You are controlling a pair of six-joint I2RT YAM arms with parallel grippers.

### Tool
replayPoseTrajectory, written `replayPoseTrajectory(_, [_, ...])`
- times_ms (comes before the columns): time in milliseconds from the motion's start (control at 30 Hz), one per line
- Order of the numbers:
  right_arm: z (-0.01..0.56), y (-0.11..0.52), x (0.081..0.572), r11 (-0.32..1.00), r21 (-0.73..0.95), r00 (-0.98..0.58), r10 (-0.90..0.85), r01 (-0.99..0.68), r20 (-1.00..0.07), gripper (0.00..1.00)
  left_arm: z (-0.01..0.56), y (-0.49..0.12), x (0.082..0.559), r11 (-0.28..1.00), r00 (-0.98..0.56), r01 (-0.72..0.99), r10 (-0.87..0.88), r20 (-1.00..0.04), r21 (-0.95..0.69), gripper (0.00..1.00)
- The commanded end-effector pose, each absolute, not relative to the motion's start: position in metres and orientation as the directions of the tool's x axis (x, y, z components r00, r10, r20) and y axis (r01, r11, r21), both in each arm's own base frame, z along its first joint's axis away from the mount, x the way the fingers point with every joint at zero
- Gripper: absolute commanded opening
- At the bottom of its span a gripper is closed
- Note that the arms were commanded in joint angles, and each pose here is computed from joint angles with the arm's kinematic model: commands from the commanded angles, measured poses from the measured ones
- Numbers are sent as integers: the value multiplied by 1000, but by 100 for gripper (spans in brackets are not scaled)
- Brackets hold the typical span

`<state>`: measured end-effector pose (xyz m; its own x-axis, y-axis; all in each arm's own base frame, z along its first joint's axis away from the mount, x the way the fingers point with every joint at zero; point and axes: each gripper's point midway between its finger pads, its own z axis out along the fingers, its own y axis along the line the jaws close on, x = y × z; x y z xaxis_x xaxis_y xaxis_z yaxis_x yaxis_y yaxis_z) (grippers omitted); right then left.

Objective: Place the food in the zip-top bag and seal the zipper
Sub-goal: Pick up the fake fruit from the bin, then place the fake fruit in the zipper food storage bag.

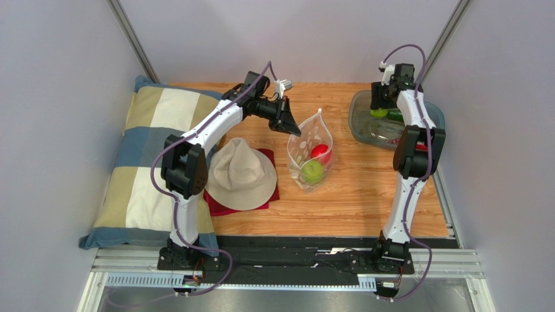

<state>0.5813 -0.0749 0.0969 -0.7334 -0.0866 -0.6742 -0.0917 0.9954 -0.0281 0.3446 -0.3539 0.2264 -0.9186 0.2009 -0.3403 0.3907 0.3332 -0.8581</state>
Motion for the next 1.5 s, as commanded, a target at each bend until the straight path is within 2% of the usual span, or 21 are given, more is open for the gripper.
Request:
replayPoseTrajectory(0, [227, -59, 564, 988, -39, -573, -118, -148, -811, 26, 252, -355, 343, 297, -881, 472, 204, -427, -830, 0])
replayPoseTrajectory(133, [301, -9, 506, 951, 125, -518, -42, -283, -855, 24, 248, -355, 346, 320, -886, 463, 195, -420, -827, 0])
replayPoseTrajectory(167, [316, 16, 491, 904, 191, -497, -27, -383, -867, 24, 249, -354, 346, 322, -889, 458, 192, -416, -829, 0])
replayPoseTrajectory(367, [372, 114, 400, 712, 299, -423, 4, -635, -906, 24, 259, -355, 339, 310, -884, 467, 191, -427, -828, 0])
replayPoseTrajectory(533, [367, 183, 345, 569, 265, -386, -102, -779, -917, 24, 262, -357, 333, 301, -880, 473, 201, -429, -828, 0])
replayPoseTrajectory(700, [324, 209, 326, 539, 256, -417, -199, -803, -887, 24, 266, -357, 331, 291, -873, 486, 204, -443, -824, 0])
replayPoseTrajectory(833, [290, 229, 315, 482, 274, -441, -274, -832, -855, 28, 268, -356, 330, 288, -869, 493, 202, -451, -821, 0])
replayPoseTrajectory(900, [277, 232, 310, 477, 273, -452, -312, -835, -836, 36, 269, -356, 330, 288, -869, 494, 201, -452, -820, 0])
replayPoseTrajectory(933, [267, 235, 304, 464, 279, -461, -345, -841, -818, 44, 269, -356, 330, 287, -869, 494, 202, -452, -821, 0])
replayPoseTrajectory(967, [264, 236, 302, 459, 280, -465, -361, -843, -808, 58, 270, -356, 329, 286, -868, 495, 202, -454, -820, 0])
replayPoseTrajectory(1033, [266, 237, 297, 451, 299, -481, -371, -841, -795, 74, 271, -356, 329, 284, -866, 500, 201, -459, -818, 0])
replayPoseTrajectory(1067, [267, 238, 296, 450, 308, -489, -371, -839, -790, 88, 271, -356, 329, 283, -864, 502, 201, -461, -817, 0])
replayPoseTrajectory(1133, [271, 237, 294, 448, 313, -495, -377, -838, -783, 99, 271, -356, 329, 283, -864, 502, 201, -461, -817, 0])
replayPoseTrajectory(1300, [311, 223, 313, 494, 342, -516, -274, -799, -811, 100, 274, -356, 327, 277, -858, 512, 202, -471, -813, 0])
replayPoseTrajectory(1467, [327, 160, 366, 625, 412, -593, -104, -664, -798, 97, 290, -356, 321, 251, -833, 552, 203, -514, -795, 0])
